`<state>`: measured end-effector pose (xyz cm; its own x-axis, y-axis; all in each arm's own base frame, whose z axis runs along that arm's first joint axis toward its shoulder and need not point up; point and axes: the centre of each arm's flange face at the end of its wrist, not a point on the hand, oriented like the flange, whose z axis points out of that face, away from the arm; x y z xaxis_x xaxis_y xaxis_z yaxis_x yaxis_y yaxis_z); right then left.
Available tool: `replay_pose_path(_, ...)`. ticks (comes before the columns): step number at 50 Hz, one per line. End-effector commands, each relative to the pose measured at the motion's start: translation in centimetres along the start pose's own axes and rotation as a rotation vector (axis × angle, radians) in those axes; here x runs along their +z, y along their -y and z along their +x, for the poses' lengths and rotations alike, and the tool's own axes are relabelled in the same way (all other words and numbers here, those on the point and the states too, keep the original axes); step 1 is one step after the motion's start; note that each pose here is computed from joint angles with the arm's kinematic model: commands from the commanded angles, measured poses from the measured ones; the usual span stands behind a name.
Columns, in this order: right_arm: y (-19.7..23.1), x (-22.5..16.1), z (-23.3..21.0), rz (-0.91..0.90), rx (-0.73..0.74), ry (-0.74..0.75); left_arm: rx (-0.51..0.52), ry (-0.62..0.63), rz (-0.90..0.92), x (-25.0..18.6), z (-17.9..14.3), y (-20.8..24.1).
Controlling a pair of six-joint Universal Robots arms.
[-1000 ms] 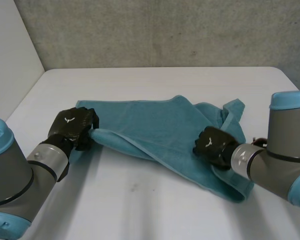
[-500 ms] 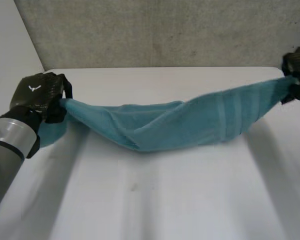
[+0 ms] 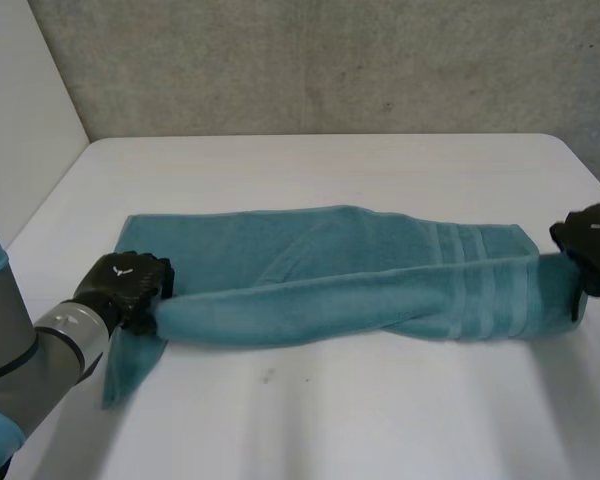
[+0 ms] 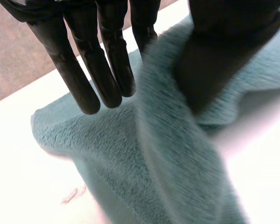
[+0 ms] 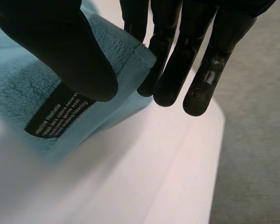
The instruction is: Fold the laundry
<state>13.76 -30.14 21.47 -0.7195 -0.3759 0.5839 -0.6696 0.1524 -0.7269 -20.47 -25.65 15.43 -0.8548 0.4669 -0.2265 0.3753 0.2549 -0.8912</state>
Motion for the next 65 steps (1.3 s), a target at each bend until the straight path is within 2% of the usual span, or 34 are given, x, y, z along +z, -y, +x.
replay_pose_path(1,-0.2,2.1,1.4,0.064,0.071,-0.093,-0.018,0.024,-0.011,0.8,-0.9,-0.5)
replay_pose_path(20,-1.9,3.1,4.4,0.051,0.083,-0.253,-0.055,0.08,-0.048,-0.3,-2.5,-1.3)
replay_pose_path(37,-2.7,2.9,3.6,0.03,0.096,-0.239,-0.067,0.068,-0.1,-1.7,-2.1,-2.0)
replay_pose_path(43,-2.8,3.0,4.5,0.024,0.09,-0.261,-0.072,0.113,-0.093,-1.6,-3.6,-1.8)
replay_pose_path(51,-3.4,2.1,3.3,-0.073,0.041,-0.172,0.016,0.159,-0.055,-2.1,-5.1,-0.7)
replay_pose_path(57,-4.2,2.3,1.9,-0.152,-0.019,-0.07,0.058,0.17,-0.044,-0.7,-6.0,-0.1)
replay_pose_path(61,-3.7,3.6,1.6,-0.132,-0.023,-0.058,0.066,0.152,-0.056,0.9,-6.2,-0.3)
replay_pose_path(65,-0.9,4.8,1.9,-0.029,-0.042,-0.096,0.105,0.175,0.008,2.7,-7.4,1.5)
